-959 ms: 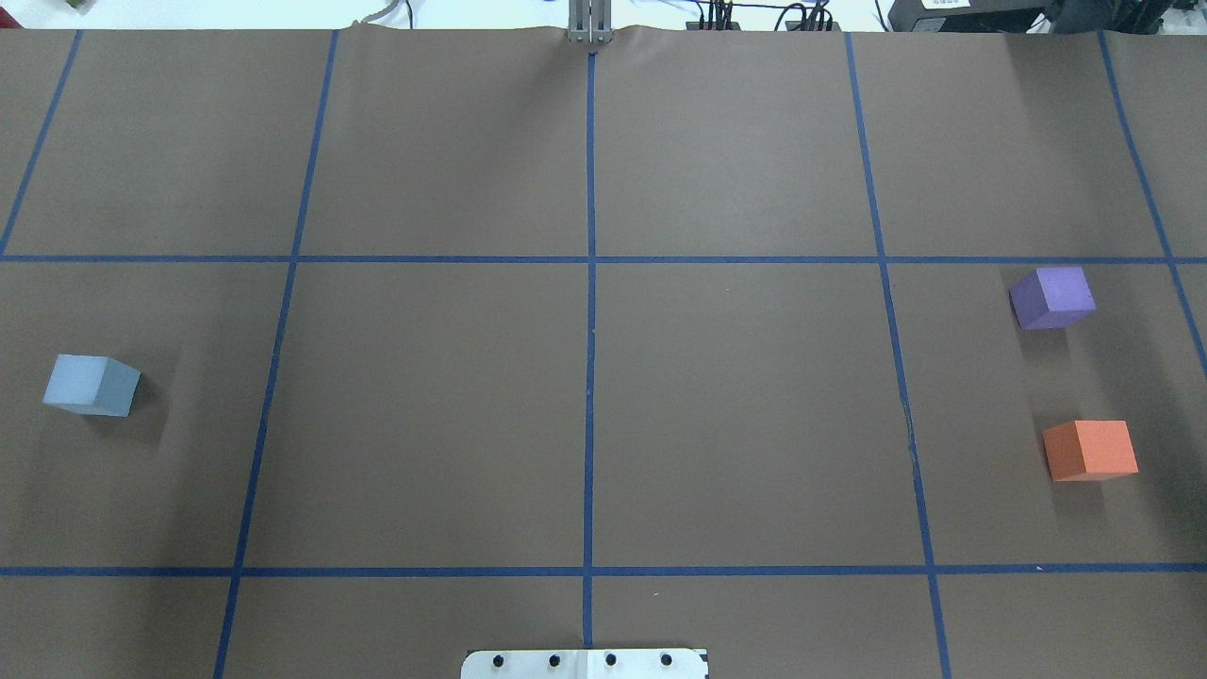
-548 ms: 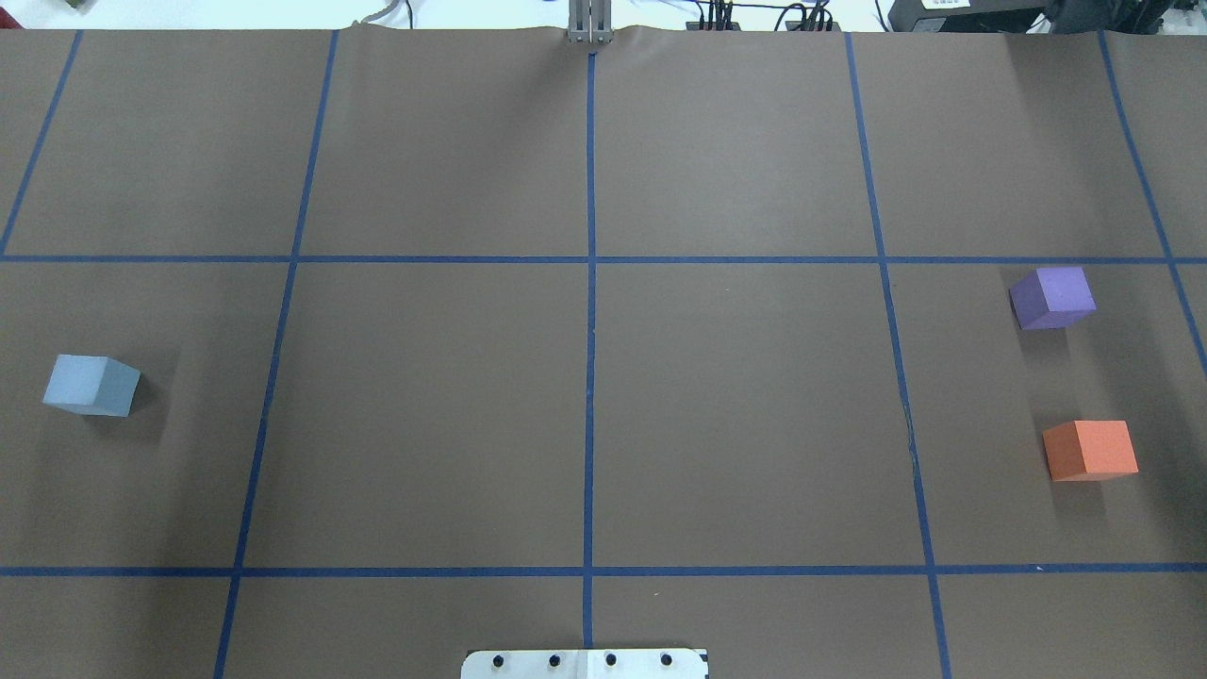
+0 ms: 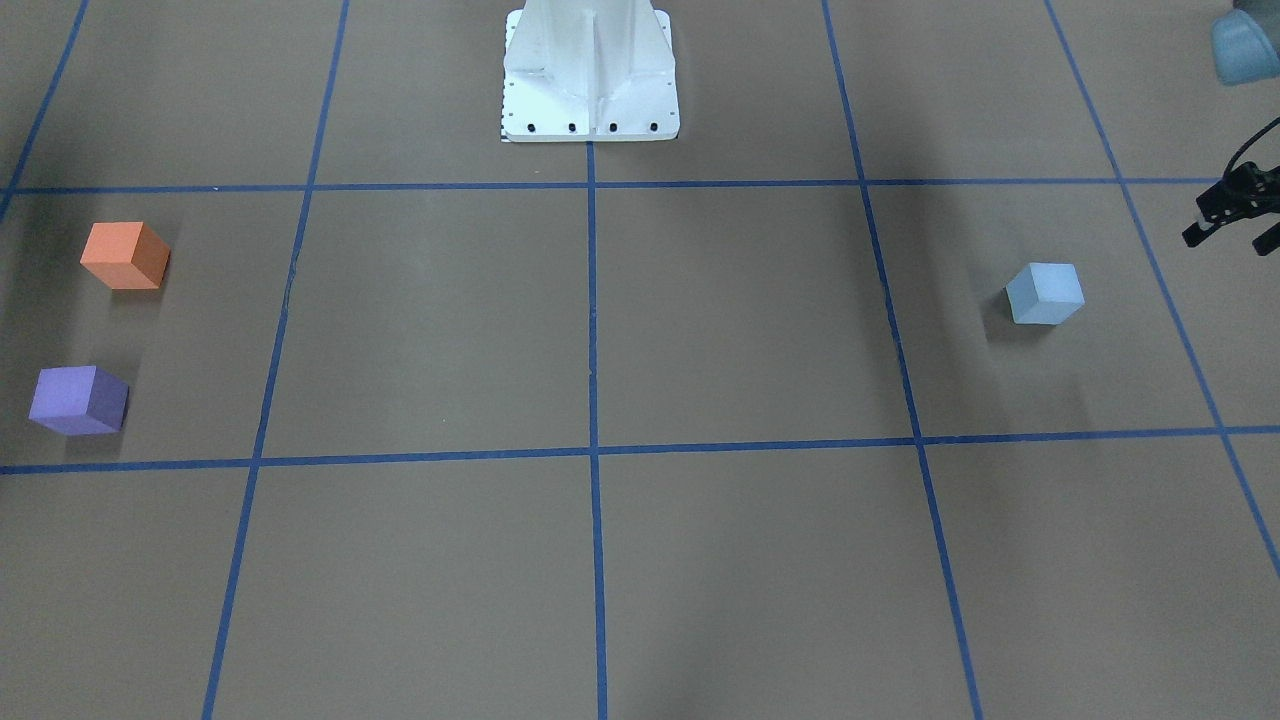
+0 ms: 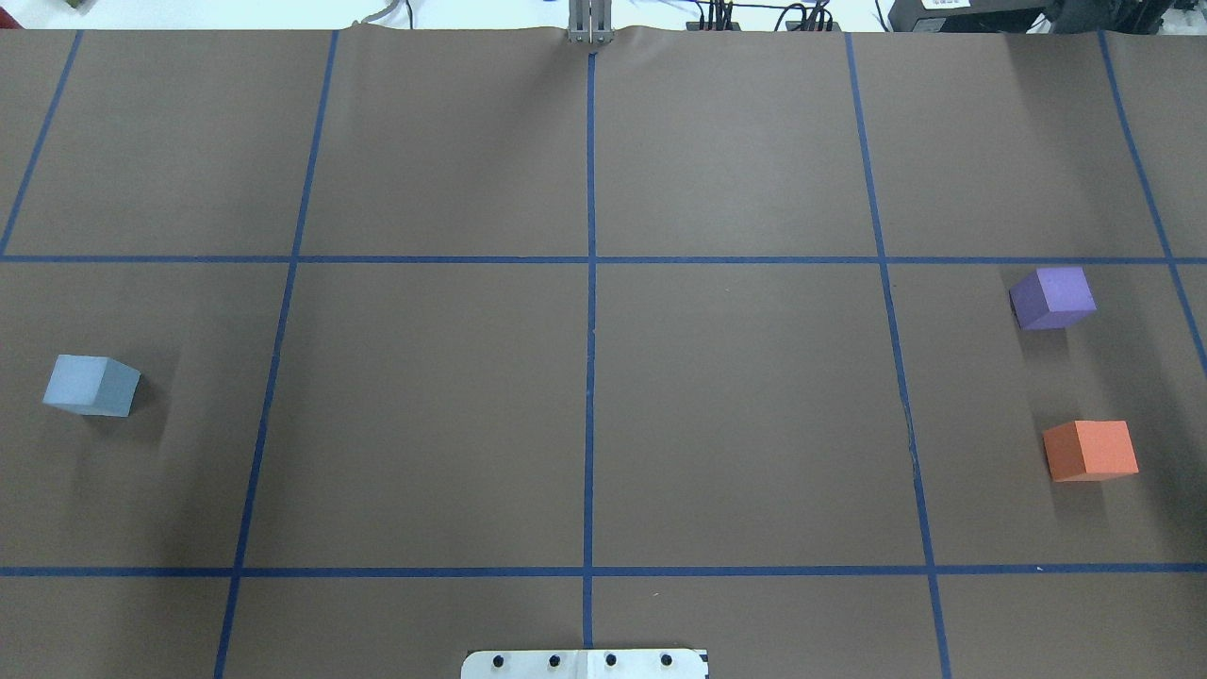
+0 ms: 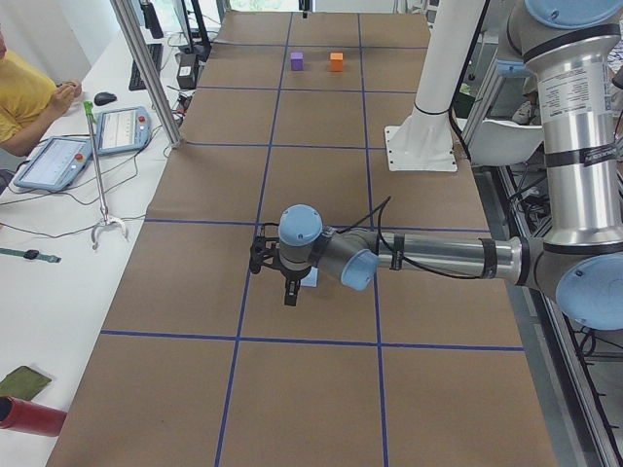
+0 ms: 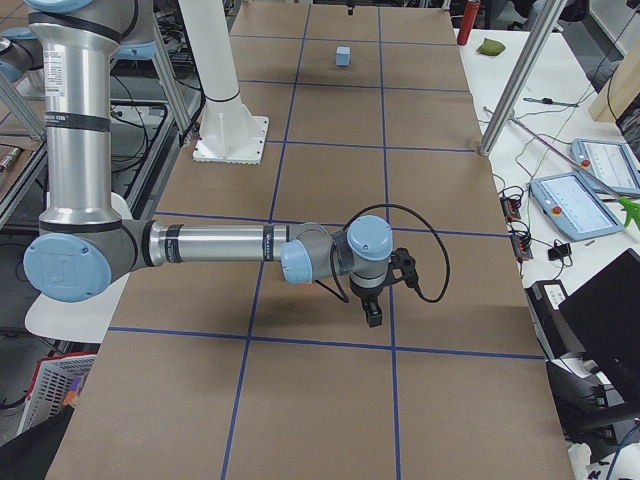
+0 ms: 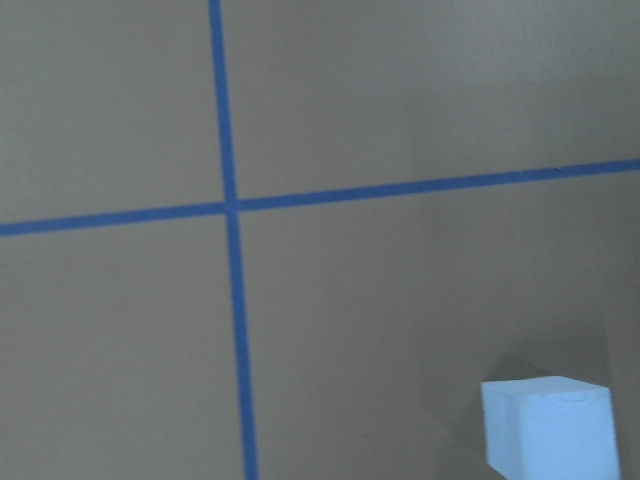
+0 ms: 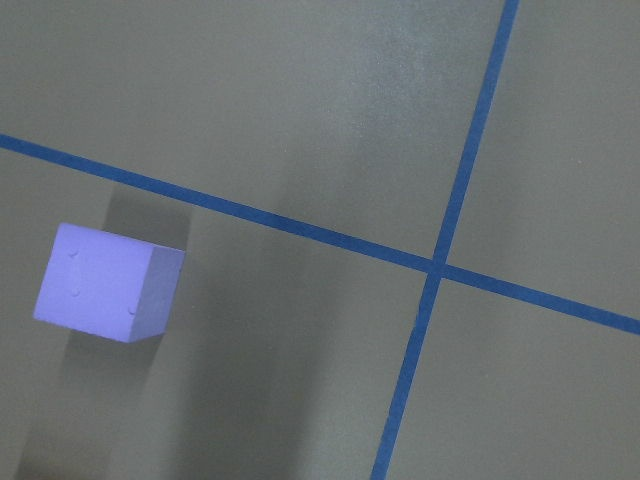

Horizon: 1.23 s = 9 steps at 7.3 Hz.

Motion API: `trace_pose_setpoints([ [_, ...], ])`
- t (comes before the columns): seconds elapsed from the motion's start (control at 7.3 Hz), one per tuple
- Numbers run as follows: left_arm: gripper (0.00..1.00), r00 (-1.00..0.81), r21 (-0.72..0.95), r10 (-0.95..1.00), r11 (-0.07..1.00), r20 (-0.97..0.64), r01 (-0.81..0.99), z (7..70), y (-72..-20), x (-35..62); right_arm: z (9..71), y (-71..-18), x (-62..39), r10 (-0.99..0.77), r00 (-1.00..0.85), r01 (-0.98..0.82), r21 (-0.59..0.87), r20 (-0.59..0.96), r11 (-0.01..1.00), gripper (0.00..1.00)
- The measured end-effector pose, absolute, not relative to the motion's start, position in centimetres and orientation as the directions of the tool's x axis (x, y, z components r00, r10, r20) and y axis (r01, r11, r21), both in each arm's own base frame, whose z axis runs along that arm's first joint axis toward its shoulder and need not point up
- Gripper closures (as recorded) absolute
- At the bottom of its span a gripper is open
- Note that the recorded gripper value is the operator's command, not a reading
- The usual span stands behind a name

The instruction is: Place blue block between orange and purple blocks

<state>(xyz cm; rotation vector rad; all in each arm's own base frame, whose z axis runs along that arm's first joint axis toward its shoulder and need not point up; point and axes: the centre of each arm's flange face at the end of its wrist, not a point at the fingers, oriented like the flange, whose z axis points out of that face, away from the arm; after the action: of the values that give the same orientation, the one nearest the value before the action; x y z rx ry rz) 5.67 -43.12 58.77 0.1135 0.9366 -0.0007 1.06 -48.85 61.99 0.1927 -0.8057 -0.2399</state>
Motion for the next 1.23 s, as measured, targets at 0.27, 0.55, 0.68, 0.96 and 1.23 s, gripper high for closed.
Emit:
trace_pose_setpoints([
  [0.27,0.00,0.589,0.052,0.024,0.998,-0.807,0.031,58.0,-43.0,11.2,62.0,-48.8,0.4,-0.293,0.664,0.151,0.260,0.688,0.954,0.00],
  [0.55,0.00,0.643,0.080,0.059,0.997,-0.764,0.004,58.4,-44.1,15.7,62.1,-48.8,0.0,-0.298,0.661,0.159,0.260,0.688,0.952,0.00],
  [0.68,0.00,0.651,0.084,0.066,0.996,-0.756,-0.004,58.4,-44.5,17.0,62.0,-48.8,-0.2,-0.301,0.659,0.162,0.261,0.689,0.952,0.00],
  [0.96,0.00,0.665,0.084,0.090,0.996,-0.741,-0.040,58.6,-43.9,20.3,62.0,-48.8,-0.3,-0.303,0.651,0.163,0.261,0.696,0.951,0.00],
  [1.23,0.00,0.677,0.082,0.104,0.995,-0.729,-0.064,58.6,-43.1,23.0,62.0,-48.7,-0.4,-0.304,0.649,0.164,0.261,0.698,0.951,0.00],
])
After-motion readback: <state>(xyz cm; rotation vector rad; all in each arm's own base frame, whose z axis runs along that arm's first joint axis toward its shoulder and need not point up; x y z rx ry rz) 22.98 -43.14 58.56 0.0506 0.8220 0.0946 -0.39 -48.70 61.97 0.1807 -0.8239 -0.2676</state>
